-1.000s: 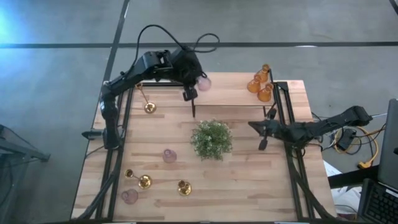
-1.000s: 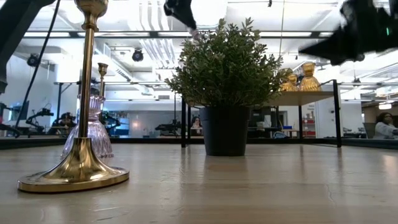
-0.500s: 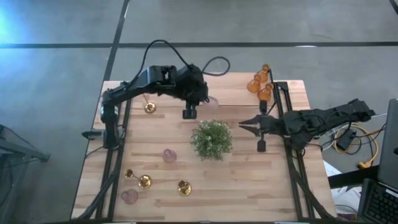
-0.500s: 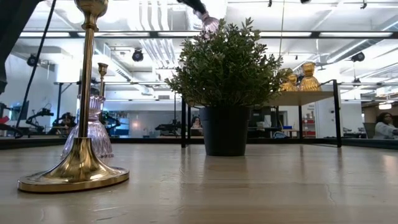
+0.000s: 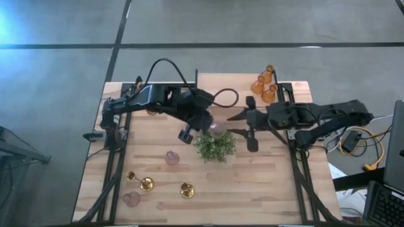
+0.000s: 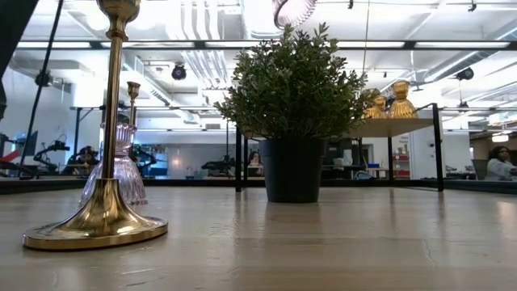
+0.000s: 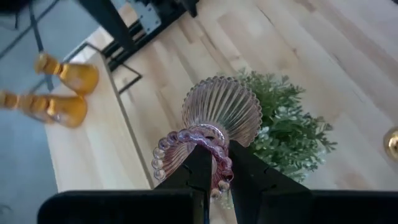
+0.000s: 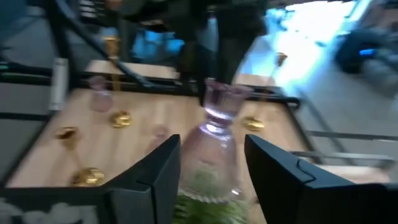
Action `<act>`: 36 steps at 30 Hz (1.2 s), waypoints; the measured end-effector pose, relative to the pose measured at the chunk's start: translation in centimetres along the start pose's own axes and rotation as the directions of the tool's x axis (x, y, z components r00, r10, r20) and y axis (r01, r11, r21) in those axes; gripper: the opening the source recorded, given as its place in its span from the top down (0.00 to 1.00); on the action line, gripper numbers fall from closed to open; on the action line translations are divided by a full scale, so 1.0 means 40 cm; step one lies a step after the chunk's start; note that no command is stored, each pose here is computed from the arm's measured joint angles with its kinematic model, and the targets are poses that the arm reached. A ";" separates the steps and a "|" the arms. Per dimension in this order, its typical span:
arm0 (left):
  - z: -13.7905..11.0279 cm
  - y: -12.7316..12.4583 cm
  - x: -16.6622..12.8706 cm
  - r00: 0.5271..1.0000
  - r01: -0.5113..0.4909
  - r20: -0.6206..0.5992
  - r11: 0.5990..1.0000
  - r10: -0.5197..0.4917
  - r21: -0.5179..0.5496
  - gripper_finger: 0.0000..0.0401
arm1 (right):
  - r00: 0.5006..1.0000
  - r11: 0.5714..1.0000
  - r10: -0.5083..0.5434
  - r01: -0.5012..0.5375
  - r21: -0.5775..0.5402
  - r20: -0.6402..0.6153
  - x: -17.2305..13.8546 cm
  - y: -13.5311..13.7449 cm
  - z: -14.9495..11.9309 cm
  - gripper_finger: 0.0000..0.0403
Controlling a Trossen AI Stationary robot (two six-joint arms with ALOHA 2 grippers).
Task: Pick & Place candle stick holders
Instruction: Put the top pink candle holder on the shelf
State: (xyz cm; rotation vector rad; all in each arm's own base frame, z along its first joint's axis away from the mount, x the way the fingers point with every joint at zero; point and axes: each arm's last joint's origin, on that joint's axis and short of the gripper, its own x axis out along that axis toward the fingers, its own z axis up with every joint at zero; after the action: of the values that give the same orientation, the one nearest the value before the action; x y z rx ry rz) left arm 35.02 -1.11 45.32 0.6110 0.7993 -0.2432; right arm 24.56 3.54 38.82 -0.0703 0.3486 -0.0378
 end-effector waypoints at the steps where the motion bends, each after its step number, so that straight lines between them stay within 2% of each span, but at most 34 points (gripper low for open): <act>1: 0.003 -0.005 0.000 1.000 0.001 0.001 1.000 -0.001 0.029 0.91 | 1.000 1.000 0.028 -0.028 0.008 -0.006 0.008 -0.001 0.001 0.55; 4: 0.012 -0.017 -0.001 1.000 -0.008 -0.003 0.995 0.008 0.096 0.91 | 0.996 0.997 0.077 -0.076 0.022 -0.035 0.033 0.000 -0.005 0.54; 7: 0.014 -0.019 -0.001 1.000 -0.019 -0.012 0.993 0.021 0.114 0.91 | 0.995 0.996 0.091 -0.090 0.012 -0.044 0.052 0.005 -0.002 0.54; 12: 0.021 -0.023 -0.002 1.000 -0.030 0.001 0.991 0.030 0.132 0.91 | 0.995 0.997 0.079 -0.078 0.014 -0.062 0.083 -0.001 0.003 0.54; 16: 0.030 -0.036 -0.003 1.000 -0.022 0.010 0.980 0.020 0.199 0.91 | 0.996 0.998 0.061 -0.060 0.025 -0.068 0.088 -0.012 0.007 0.54; 25: 0.056 -0.067 -0.007 0.999 -0.027 0.053 0.913 0.006 0.407 0.91 | 0.994 0.993 0.095 -0.091 0.079 -0.060 0.088 -0.023 0.009 0.54; 36: 0.069 -0.068 -0.003 0.995 -0.053 0.101 0.858 0.001 0.511 0.91 | 0.962 0.954 0.272 -0.269 0.131 -0.010 0.101 -0.008 0.018 0.53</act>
State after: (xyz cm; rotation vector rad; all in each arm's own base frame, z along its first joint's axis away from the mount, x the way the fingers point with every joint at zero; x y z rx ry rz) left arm 35.43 -4.94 45.76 1.1071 0.6280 -0.4657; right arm 28.59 3.07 38.15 0.1061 0.3807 0.2105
